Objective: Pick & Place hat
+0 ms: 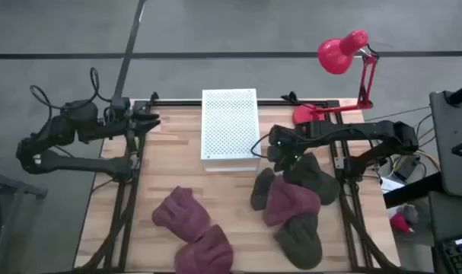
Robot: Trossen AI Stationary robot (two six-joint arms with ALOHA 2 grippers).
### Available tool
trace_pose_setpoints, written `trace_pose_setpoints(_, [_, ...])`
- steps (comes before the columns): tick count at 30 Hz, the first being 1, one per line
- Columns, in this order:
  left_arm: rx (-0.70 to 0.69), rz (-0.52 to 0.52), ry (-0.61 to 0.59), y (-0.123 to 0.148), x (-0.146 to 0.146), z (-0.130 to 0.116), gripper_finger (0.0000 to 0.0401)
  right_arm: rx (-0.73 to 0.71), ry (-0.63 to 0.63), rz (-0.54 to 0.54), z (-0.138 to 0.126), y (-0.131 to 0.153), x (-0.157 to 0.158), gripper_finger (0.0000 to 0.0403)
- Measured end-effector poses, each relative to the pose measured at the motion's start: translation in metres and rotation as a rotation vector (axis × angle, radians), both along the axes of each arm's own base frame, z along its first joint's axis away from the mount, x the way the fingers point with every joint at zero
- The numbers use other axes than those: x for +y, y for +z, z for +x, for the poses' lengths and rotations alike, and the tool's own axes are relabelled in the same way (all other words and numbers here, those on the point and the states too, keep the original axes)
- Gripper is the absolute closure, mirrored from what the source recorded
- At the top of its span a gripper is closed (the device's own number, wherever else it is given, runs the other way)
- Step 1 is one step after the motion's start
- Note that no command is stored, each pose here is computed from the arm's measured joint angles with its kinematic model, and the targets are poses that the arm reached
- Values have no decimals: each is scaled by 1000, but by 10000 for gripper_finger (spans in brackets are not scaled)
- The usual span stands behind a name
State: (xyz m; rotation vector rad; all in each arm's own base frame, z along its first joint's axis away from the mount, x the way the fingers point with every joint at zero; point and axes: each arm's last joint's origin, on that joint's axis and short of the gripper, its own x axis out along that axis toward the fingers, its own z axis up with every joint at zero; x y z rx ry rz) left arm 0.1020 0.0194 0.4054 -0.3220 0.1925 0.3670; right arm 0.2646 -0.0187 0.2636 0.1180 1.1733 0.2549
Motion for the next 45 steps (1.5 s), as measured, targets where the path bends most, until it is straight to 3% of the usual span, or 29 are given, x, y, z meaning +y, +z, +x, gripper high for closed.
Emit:
trace_pose_setpoints(5, [12, -14, -2, -4, 0, 2, 289, 42, 28, 15, 3, -9, 0, 352])
trace_pose_setpoints(16, [11, -34, -17, -6, 0, 3, 289, 49, 106, -11, 11, -17, -1, 276])
trace_pose_setpoints(24, [9, -41, -15, -6, 0, 3, 289, 71, 175, -27, 5, -30, 0, 257])
trace_pose_setpoints(40, [2, -64, -12, -6, 0, 3, 289, 68, 190, 70, -5, -68, 4, 283])
trace_pose_setpoints(45, [14, -72, -12, -10, 0, 5, 289, 70, 196, 159, -7, -69, 6, 327])
